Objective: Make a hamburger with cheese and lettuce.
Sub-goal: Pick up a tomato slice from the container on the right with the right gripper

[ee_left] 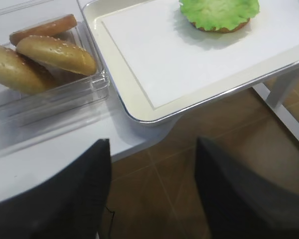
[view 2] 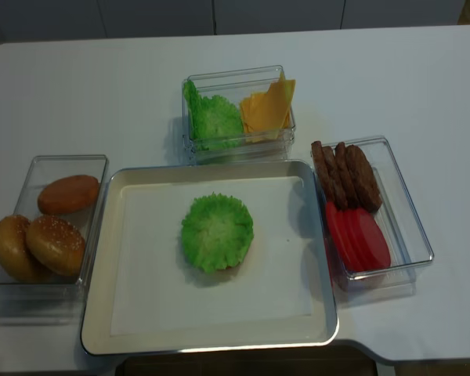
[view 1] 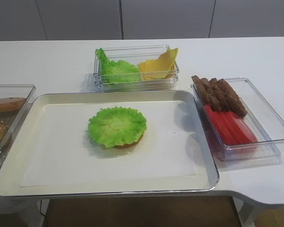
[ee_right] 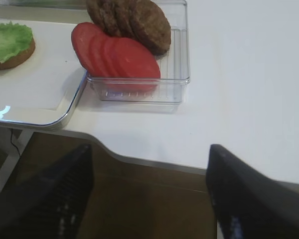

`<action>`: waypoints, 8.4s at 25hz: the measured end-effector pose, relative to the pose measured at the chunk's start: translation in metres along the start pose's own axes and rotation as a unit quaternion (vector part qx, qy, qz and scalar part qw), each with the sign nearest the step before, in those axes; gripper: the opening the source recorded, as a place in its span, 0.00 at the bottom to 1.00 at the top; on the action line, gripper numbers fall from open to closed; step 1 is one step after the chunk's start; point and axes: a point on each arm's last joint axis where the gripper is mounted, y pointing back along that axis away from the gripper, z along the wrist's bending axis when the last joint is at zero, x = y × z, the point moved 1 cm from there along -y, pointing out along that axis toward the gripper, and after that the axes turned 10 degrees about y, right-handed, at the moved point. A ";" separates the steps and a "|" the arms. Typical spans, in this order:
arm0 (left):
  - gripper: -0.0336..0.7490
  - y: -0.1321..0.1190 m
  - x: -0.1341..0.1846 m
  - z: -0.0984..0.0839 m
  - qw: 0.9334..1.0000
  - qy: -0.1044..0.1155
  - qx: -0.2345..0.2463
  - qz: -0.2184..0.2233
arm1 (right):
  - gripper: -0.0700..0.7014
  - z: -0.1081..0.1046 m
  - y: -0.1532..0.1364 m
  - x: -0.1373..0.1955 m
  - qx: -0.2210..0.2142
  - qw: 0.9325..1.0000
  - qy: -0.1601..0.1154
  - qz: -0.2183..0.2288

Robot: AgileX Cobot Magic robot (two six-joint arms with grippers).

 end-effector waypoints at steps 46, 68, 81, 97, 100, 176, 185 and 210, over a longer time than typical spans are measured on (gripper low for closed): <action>0.56 0.000 0.000 -0.002 1.000 0.004 0.010 -0.001 | 0.72 -0.027 -0.109 -0.114 -0.043 0.940 -0.140 0.310; 0.50 0.000 0.000 -0.002 1.000 0.004 0.010 -0.001 | 0.71 0.000 -0.193 -0.167 -0.082 0.931 -0.112 0.338; 0.47 0.000 0.000 -0.002 1.000 0.004 0.010 -0.001 | 0.71 0.045 -0.243 -0.180 -0.046 0.911 -0.059 0.405; 0.45 0.000 0.000 -0.002 1.000 0.004 0.010 -0.001 | 0.71 0.058 -0.279 -0.162 -0.033 0.891 -0.041 0.450; 0.45 0.000 0.000 -0.002 1.000 0.004 0.010 -0.001 | 0.71 0.059 -0.281 -0.159 -0.034 0.887 -0.043 0.459; 0.39 0.000 0.000 -0.002 1.000 0.004 0.010 -0.001 | 0.34 0.059 -0.287 -0.156 -0.025 0.885 -0.044 0.463; 0.39 0.000 0.000 -0.002 1.000 0.004 0.010 -0.001 | 0.30 0.058 -0.287 -0.155 -0.022 0.883 -0.041 0.466; 0.37 0.000 0.000 -0.002 1.000 0.004 0.009 -0.001 | 0.20 0.060 -0.280 -0.192 -0.037 0.905 -0.053 0.421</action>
